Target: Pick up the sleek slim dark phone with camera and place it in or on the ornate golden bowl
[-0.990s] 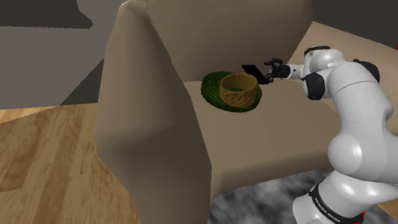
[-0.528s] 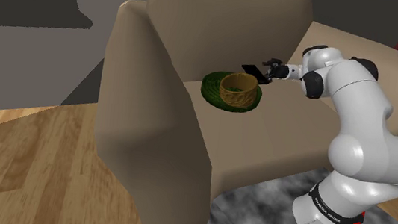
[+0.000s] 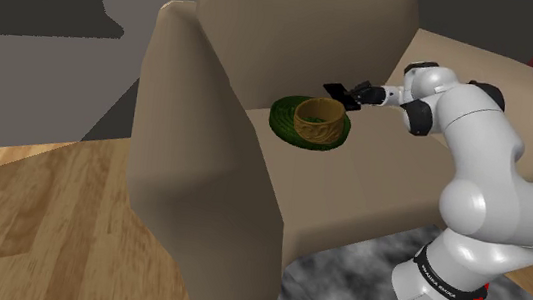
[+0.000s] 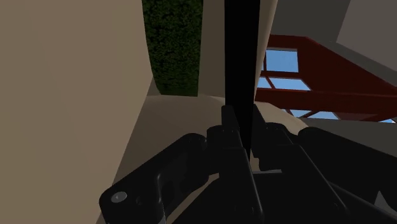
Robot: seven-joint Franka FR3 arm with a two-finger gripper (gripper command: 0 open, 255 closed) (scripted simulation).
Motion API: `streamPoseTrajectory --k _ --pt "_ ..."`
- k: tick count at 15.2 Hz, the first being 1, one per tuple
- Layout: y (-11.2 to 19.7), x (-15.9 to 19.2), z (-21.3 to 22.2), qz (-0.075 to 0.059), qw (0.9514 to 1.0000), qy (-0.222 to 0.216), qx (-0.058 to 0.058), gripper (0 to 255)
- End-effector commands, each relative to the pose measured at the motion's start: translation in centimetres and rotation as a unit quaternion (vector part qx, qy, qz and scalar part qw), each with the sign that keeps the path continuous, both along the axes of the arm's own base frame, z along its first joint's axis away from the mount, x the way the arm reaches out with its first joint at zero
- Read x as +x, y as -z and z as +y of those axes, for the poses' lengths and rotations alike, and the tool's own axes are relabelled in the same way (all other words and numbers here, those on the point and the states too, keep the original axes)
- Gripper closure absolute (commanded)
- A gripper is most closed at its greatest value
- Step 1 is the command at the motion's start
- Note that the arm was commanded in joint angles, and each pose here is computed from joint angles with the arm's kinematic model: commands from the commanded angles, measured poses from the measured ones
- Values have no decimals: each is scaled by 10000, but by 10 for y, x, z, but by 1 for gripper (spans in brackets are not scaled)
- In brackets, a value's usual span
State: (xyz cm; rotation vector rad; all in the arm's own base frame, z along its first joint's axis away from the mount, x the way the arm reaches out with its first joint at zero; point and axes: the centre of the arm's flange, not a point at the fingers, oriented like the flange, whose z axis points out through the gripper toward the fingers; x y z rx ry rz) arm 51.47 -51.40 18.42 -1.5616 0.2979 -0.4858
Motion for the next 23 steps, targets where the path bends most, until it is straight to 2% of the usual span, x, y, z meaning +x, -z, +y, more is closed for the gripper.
streamPoseTrajectory --k 1,23 --pt "26 2 7 120 9999 -4 121 255" --pt "-89 -1 13 132 9998 -10 119 255"
